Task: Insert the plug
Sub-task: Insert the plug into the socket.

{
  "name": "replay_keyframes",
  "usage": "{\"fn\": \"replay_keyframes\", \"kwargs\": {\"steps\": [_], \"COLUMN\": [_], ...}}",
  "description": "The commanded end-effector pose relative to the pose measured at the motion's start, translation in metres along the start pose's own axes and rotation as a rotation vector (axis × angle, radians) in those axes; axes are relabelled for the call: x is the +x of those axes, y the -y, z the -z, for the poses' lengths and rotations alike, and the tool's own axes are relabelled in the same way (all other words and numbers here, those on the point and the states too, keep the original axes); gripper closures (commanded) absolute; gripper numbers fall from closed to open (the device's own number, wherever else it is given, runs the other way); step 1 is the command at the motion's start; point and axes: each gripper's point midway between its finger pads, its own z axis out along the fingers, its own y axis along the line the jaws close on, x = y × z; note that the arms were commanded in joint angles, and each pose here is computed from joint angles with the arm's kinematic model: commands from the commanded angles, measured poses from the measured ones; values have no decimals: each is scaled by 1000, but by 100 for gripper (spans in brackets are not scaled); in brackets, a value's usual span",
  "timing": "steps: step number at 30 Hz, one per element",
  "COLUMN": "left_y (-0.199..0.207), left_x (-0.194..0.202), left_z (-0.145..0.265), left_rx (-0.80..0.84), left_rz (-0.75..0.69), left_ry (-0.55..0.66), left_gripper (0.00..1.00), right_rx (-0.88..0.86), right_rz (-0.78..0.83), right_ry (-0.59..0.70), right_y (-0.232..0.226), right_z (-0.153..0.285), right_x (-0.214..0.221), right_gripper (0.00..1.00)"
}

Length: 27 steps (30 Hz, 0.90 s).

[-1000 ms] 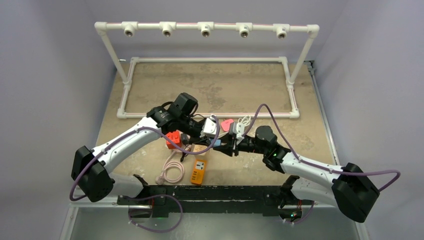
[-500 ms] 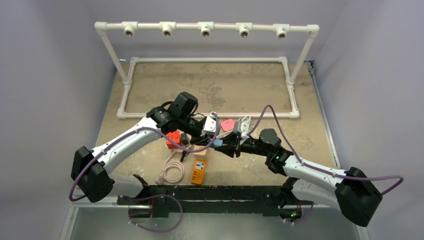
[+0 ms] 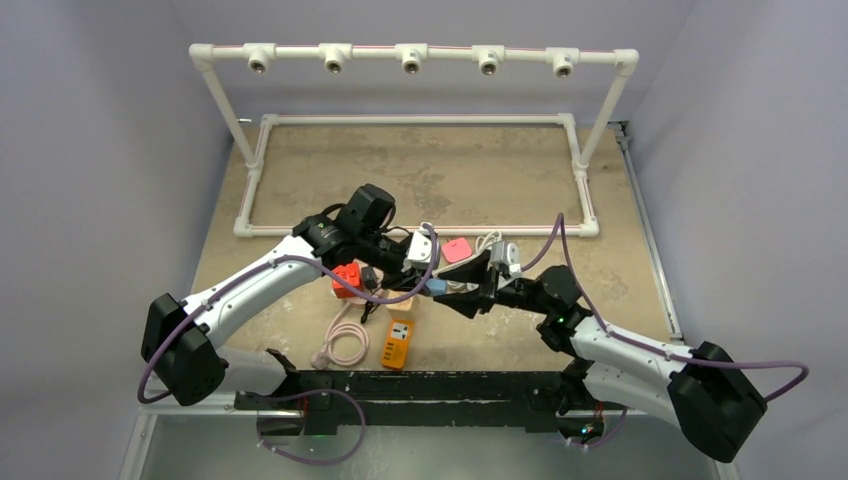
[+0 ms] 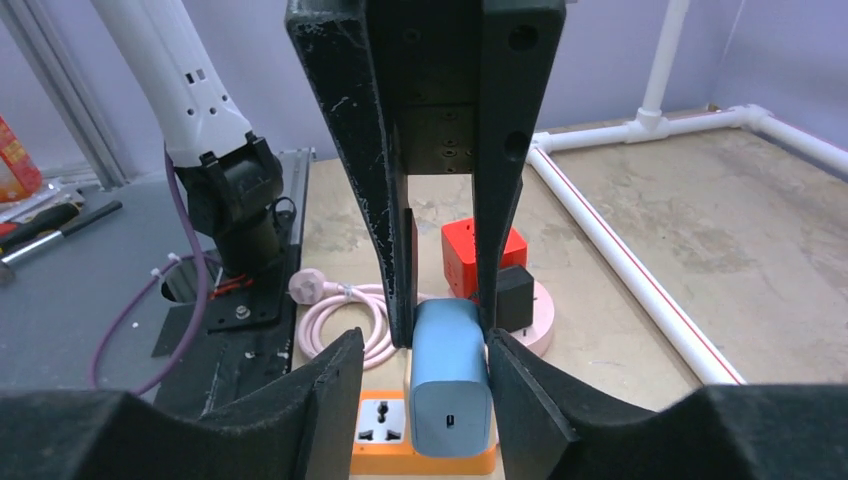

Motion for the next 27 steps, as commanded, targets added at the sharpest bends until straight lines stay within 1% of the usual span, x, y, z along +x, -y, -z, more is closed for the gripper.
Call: {"fn": "replay_keyframes", "kwargs": {"steps": [1,8,12,15,16,17,18,21,22,23,24,25,26,27], "left_y": [-4,-3,-2,-1,-1,-1,0,0,1,1,0,-1,-1,0], "left_x": [-15,-18,-20,-21,-21,-21,-21,-20,-19,-17,-15,-11,-7,-1], "left_z": [5,7,7,7,7,7,7,7,7,6,6,6,7,7], "left_rx": [-22,-22,-17,-14,-13,-13,-11,-9,-8,-9,-13,-22,-30,-31], "left_rz": [-33,-37,-41,-42,-41,-42,-41,-40,-38,-38,-37,-40,-46,-59], "left_ry": [47,57,64,68,67,67,68,67,66,61,52,42,26,8], "left_gripper": [100,100,100,100,100,100,100,100,100,100,88,65,25,12], "right_rx": [-59,-7,22,36,32,27,22,16,18,21,23,25,29,33], "right_rz": [2,-16,-34,-44,-41,-42,-45,-44,-43,-40,-38,-37,-35,-30], "right_ry": [43,30,21,34,42,45,46,51,54,57,58,56,51,41], "right_y": [-9,1,8,11,11,10,10,10,10,11,11,11,11,12], "right_z": [0,0,0,0,1,1,1,2,3,4,5,6,7,8], "right_x": [-9,-2,4,3,2,2,3,3,4,4,5,6,9,14], "right_gripper": [51,46,46,49,52,57,65,95,100,100,100,100,100,100]}}
